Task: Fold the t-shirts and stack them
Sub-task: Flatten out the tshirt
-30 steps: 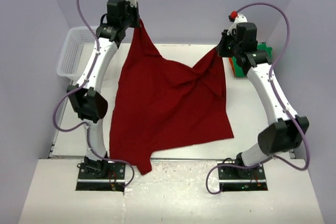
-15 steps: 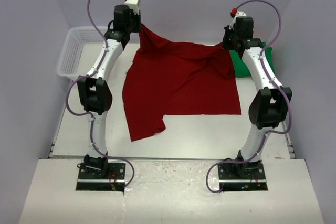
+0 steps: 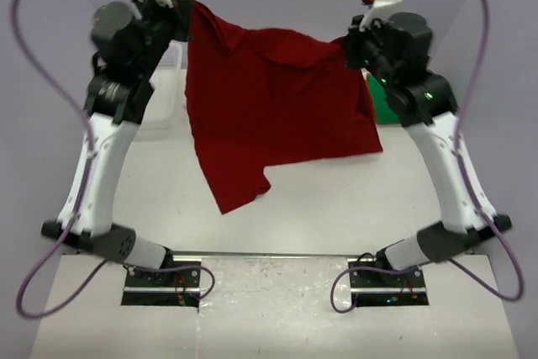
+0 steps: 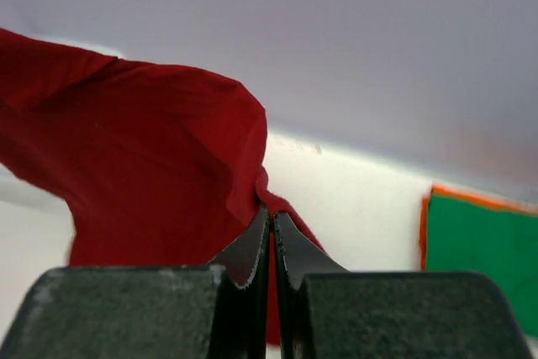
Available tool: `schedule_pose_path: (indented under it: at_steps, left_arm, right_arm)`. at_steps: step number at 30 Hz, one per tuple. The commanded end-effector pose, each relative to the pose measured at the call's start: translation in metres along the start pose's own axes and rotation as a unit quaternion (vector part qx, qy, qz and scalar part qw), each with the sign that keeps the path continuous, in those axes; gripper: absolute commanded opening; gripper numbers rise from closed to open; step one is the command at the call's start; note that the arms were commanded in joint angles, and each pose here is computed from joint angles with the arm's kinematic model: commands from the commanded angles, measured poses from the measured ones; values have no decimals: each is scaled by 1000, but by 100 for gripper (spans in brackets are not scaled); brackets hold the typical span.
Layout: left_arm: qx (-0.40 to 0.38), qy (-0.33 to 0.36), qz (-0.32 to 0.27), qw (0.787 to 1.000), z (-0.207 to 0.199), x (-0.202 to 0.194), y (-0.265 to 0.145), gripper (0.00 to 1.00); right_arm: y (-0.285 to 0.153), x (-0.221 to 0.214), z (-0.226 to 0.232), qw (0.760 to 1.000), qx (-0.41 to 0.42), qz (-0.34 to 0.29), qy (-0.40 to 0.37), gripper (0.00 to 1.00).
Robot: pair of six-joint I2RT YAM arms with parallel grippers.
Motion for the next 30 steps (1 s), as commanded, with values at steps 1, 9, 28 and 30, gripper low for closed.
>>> schedule_pose_path:
  at_steps: [1,9,28,30]
  left_arm:
    - [-36,-5,-139,990,-32,113,-117,0]
    - [-130,-19,-254,958,-60,176,-255,0]
    - [-93,-6,-97,991,-43,99,-10,0]
    - [-82,-4,-83,993,-37,86,-4,0]
  right_arm:
    - [-131,86,-3,989,-3,-144,-24,0]
    - [-281,99,23,949,139,-283,-22,0]
    - [-89,64,-3,990,31,-136,8,0]
    - [-80,65,-7,992,18,-122,-4,0]
Point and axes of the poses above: each gripper's point midway between its finger pads, its own y axis out along the fingers, its own z axis along the line the jaws close on, x = y × z, the point moved 2 cm from there along -y, back along the fingers, and after that the axes turned 5 degrees about -y, right-handed, at the moved point
